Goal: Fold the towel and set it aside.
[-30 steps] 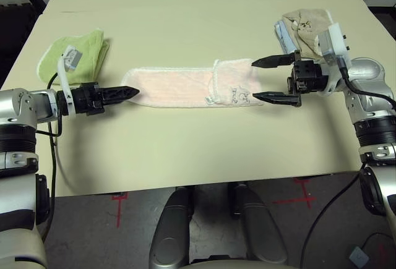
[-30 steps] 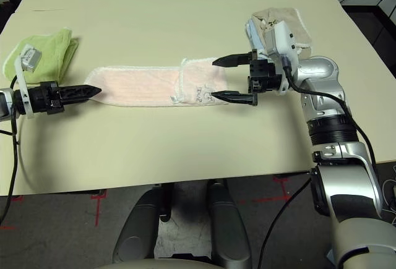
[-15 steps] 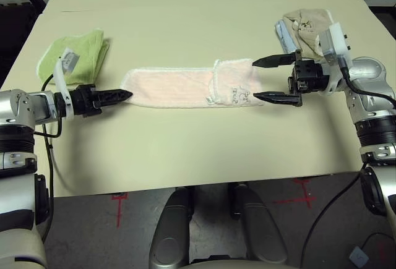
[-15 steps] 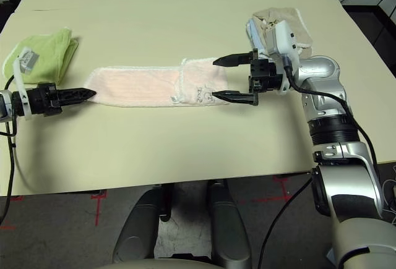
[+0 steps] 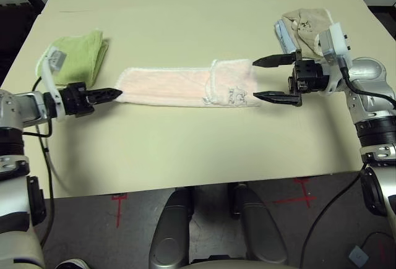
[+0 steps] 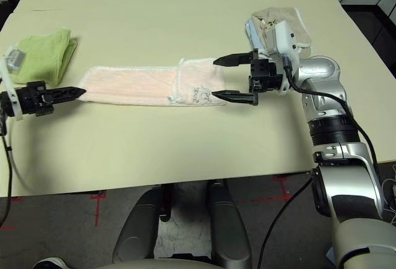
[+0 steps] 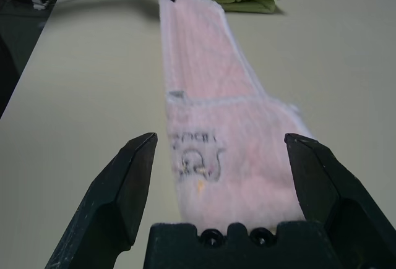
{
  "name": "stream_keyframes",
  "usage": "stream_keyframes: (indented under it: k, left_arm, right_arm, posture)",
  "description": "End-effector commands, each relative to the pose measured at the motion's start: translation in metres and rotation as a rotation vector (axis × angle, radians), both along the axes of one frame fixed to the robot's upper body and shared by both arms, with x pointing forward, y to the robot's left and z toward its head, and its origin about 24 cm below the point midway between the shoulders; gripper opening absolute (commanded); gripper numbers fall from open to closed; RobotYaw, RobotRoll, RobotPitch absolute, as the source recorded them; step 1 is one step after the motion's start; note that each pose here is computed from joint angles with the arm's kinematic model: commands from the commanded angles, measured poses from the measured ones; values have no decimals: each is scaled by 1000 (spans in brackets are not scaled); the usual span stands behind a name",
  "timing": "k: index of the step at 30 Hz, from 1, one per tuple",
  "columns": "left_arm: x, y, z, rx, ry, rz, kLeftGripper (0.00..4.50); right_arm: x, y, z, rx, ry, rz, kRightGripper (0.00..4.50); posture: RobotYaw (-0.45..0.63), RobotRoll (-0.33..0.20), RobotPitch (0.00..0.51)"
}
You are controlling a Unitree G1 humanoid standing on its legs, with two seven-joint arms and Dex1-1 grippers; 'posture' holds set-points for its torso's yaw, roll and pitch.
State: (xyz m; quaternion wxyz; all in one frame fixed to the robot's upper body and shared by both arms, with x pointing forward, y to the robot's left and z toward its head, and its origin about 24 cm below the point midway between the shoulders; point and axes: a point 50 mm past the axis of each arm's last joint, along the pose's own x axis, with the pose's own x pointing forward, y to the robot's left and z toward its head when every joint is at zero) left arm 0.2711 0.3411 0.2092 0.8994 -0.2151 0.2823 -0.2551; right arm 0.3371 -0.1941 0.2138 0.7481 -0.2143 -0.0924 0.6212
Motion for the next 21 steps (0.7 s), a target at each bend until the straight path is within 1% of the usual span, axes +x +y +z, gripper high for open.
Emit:
stream_keyframes:
  k: [1,3,7,12,15,17,19,21]
  left_arm:
    - [-14,4,1,0,10,4,18]
    - [-16,4,0,8,0,17,18]
    - [-16,4,-1,32,-24,27,18]
    - [-9,3,-2,66,-55,26,18]
    - [-2,0,5,91,-95,-7,18]
    - [4,-4,14,108,-130,-43,18]
    - [11,-15,25,97,-176,-91,18]
    - [17,-30,35,67,-217,-157,18]
  right_arm:
    - [1,-4,-3,-21,0,-12,4500]
    - [3,-4,-3,-24,1,-13,4500]
    - [5,-2,-3,-25,1,-10,4500]
    - [6,-4,-6,-37,17,-14,4500]
    - [4,-11,-12,-59,44,-32,4500]
    - [3,-15,-15,-69,51,-42,4500]
    - [2,-18,-18,-81,60,-48,4500]
    - [1,-20,-22,-84,68,-55,4500]
  posture:
    - [107,0,281]
    - [113,0,283]
    - [116,0,284]
    - [115,0,285]
    - [106,0,283]
    - [103,0,283]
    - [103,0,283]
    - [106,0,279]
